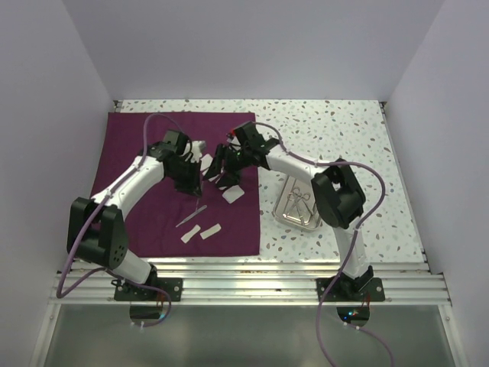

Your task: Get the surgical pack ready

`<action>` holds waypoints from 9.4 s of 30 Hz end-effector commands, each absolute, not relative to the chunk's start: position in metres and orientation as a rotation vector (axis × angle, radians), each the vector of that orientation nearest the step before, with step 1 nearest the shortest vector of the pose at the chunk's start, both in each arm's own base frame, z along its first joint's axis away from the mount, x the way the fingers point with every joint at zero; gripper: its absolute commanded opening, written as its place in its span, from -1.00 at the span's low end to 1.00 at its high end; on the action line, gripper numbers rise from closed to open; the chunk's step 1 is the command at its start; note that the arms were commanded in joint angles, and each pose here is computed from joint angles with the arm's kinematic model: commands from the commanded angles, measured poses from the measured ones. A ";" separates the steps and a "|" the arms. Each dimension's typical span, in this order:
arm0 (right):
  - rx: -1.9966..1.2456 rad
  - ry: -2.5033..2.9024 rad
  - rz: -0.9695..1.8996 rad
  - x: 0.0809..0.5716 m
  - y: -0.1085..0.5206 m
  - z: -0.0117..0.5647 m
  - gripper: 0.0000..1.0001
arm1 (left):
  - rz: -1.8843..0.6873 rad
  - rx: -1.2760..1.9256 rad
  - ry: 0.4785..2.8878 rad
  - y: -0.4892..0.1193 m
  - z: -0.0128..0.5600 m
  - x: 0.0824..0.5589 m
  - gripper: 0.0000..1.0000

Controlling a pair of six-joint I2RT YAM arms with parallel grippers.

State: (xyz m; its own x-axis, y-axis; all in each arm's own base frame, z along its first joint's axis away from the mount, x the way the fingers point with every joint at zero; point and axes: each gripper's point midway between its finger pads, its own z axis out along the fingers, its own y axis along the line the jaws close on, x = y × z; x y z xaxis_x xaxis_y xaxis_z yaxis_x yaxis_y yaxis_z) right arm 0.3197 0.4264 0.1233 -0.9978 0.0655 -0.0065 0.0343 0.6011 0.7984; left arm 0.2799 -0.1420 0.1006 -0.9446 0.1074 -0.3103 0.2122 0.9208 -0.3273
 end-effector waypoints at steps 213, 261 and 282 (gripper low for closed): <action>0.014 2.707 0.842 0.315 0.292 0.133 0.00 | -0.833 -0.061 2.529 -0.238 0.183 0.346 -0.74; 0.327 2.700 0.545 0.294 0.135 0.150 0.15 | -0.112 0.710 2.719 -0.259 0.022 0.298 -0.36; 0.304 2.699 0.570 0.296 0.138 0.147 0.15 | -0.096 0.743 2.782 -0.257 -0.002 0.286 -0.74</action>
